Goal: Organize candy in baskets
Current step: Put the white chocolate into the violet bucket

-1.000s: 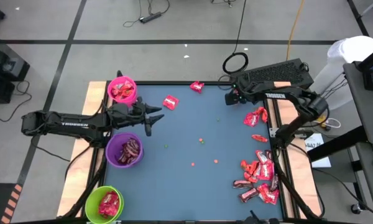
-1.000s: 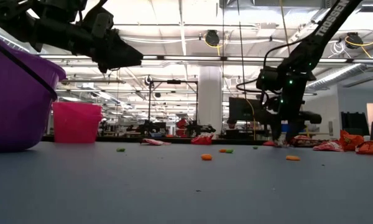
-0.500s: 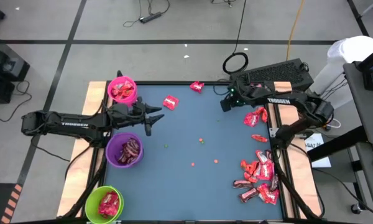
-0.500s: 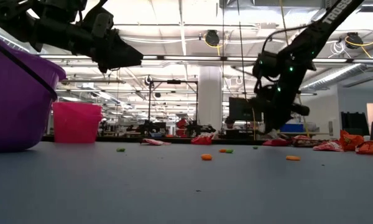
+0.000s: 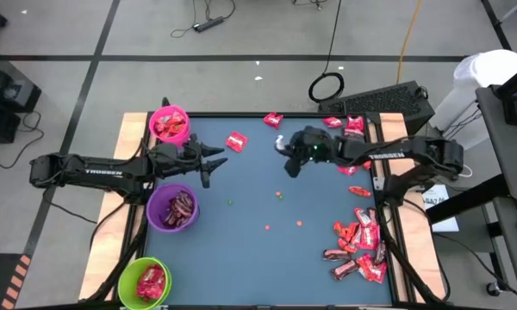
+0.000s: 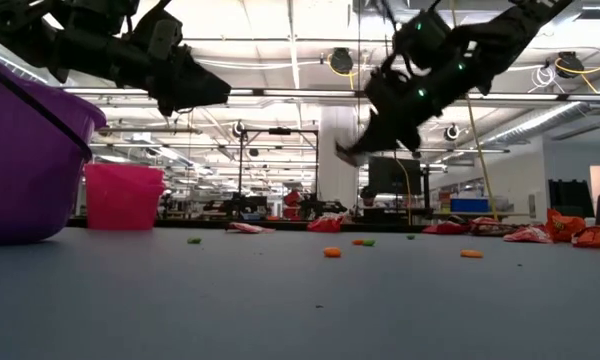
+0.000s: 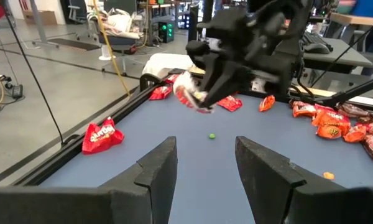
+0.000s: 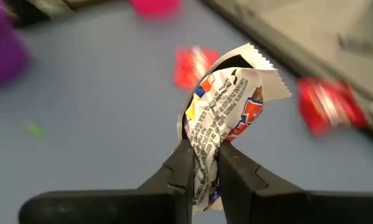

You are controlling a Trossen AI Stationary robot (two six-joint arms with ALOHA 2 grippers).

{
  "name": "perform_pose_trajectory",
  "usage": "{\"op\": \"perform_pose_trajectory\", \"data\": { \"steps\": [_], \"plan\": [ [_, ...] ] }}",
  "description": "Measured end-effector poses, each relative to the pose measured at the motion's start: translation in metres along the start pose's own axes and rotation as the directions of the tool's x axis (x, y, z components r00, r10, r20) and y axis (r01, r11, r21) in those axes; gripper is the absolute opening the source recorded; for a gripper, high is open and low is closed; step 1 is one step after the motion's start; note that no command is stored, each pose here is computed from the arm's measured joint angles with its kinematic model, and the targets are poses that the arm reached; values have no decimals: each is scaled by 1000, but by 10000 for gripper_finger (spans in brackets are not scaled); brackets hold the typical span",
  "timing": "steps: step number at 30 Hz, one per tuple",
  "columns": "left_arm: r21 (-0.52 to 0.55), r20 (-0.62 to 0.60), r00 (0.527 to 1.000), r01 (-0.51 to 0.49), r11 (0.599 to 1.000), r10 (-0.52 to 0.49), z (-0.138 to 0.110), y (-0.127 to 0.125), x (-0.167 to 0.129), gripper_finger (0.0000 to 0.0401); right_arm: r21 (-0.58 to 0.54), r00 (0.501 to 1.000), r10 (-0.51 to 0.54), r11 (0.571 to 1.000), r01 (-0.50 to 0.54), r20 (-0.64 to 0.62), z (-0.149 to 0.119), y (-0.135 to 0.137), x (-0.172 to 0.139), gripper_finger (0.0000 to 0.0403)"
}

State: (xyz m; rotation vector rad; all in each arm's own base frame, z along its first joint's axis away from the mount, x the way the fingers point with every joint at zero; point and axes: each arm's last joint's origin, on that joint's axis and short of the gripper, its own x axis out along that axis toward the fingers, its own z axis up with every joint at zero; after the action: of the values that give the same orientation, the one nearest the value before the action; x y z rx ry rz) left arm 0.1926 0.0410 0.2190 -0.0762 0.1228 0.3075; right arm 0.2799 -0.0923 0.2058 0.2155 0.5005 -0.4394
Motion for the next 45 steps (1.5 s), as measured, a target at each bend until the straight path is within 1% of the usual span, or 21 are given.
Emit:
{"op": "perform_pose_trajectory", "data": {
  "steps": [3,6,10,15,21,25,27,31,34,39,42,45],
  "plan": [
    [0,4,1000,0,1000,0,0,0,0,168,-71,988,72,996,-63,135,9,18,1,46],
    [-3,24,1000,8,1000,-8,2,0,0,168,-171,965,128,981,-89,230,15,33,2,46],
    [-2,39,994,100,995,-100,3,-3,3,168,-261,929,180,961,-95,323,17,47,5,46],
    [-18,66,976,208,978,-206,1,-7,12,168,-292,891,224,950,-109,395,17,59,11,46],
    [-19,102,972,215,976,-212,-4,-8,24,168,-297,866,259,945,-136,428,10,71,20,46],
    [-23,116,970,217,976,-213,-7,-9,29,168,-305,855,280,940,-152,437,12,83,31,46],
    [-42,116,970,220,975,-214,-8,-9,31,168,-313,854,288,937,-157,433,14,89,39,46],
    [-41,121,968,224,974,-218,-8,-9,32,168,-355,853,301,923,-148,426,16,101,53,46],
    [-41,120,968,229,973,-222,-9,-9,32,168,-392,848,308,910,-131,432,21,110,60,46],
    [-42,109,969,228,973,-222,-10,-9,32,167,-419,858,307,900,-122,411,28,116,66,46],
    [-41,104,968,233,972,-228,-10,-10,32,149,-411,865,307,902,-131,397,30,117,66,46],
    [-39,102,963,255,966,-250,-10,-10,32,107,-356,868,308,920,-166,390,30,118,67,46]
  ]
}}
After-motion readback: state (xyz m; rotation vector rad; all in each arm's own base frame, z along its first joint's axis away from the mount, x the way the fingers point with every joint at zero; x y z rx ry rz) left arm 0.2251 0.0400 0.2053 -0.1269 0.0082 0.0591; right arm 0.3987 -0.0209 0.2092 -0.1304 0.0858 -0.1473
